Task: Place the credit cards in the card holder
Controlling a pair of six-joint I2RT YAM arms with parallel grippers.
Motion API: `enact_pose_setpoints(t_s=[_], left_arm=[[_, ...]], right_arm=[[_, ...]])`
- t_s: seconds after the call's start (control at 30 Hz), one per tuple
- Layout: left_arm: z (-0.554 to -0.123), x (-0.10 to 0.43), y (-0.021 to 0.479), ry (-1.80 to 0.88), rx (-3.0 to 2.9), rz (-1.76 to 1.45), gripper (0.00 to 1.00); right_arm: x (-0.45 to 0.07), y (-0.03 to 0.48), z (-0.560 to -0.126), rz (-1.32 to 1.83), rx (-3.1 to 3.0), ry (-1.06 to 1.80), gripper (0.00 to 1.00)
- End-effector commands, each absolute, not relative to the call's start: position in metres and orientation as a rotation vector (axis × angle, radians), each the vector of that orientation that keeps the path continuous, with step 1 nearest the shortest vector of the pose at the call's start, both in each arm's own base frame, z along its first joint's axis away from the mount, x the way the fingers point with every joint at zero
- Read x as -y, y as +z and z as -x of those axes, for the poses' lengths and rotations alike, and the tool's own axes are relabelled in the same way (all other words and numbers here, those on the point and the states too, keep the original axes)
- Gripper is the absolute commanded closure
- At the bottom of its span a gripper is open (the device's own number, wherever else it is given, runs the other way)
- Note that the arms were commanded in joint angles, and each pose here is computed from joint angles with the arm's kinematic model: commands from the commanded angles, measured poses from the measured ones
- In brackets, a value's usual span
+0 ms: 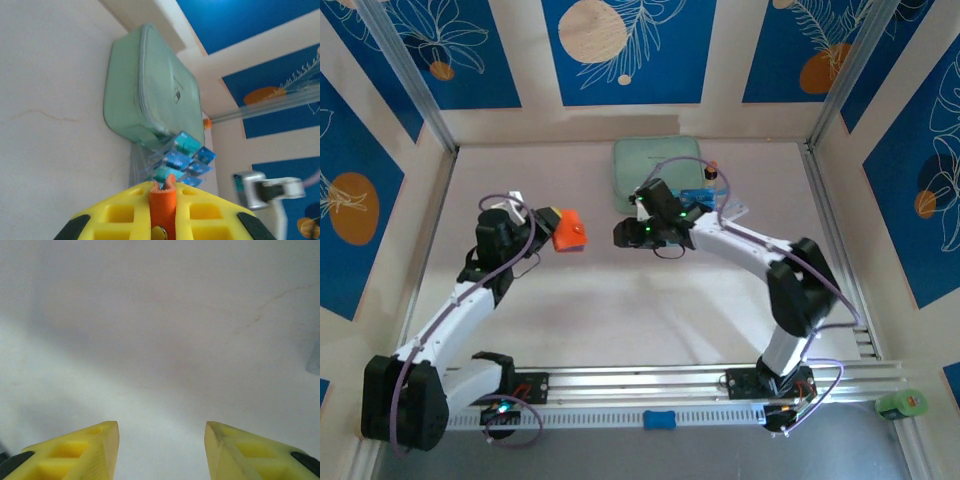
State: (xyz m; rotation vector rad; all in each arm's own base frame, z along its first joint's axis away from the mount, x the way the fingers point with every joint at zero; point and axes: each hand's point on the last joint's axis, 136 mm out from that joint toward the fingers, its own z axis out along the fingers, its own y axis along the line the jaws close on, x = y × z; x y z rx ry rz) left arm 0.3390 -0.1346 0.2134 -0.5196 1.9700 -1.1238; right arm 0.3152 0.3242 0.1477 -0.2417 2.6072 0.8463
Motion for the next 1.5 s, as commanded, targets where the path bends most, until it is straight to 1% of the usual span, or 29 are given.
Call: enact_pose_setpoints(t_s=[0.0, 0.17, 0.3, 0.67, 1.1, 1.3, 1.47], left_arm=[[-0.327, 0.168, 0.222, -1.197, -1.948, 0.347, 1.00], [-0.312, 0.203, 0.204, -1.150, -1.996, 0.280, 1.00], [-0.307, 0.217, 0.193, -1.089, -2.014, 0.287, 1.00], [-0.308, 0.233, 0.200, -1.047, -2.007, 0.279, 1.00], [-0.306, 0.243, 0.202, -1.074, -2.009, 0.265, 1.00], [-0.305, 0.246, 0.205, -1.090, -2.001, 0.267, 1.00], [-0.304, 0.248, 0.208, -1.097, -1.996, 0.262, 1.00]], right_arm=[[-0.310, 0.156, -0.294, 0.194, -2.628, 0.890, 0.51], [-0.300, 0.170, -0.275, 0.170, -2.597, 0.837, 0.50], [-0.302, 0.175, -0.265, 0.183, -2.580, 0.789, 0.50], [-0.328, 0.167, -0.260, 0.243, -2.598, 0.780, 0.49], [-0.337, 0.143, -0.268, 0.231, -2.629, 0.740, 0.51], [-0.315, 0.110, -0.273, 0.187, -2.686, 0.480, 0.61], [-0.304, 0.094, -0.271, 0.142, -2.709, 0.423, 0.81]])
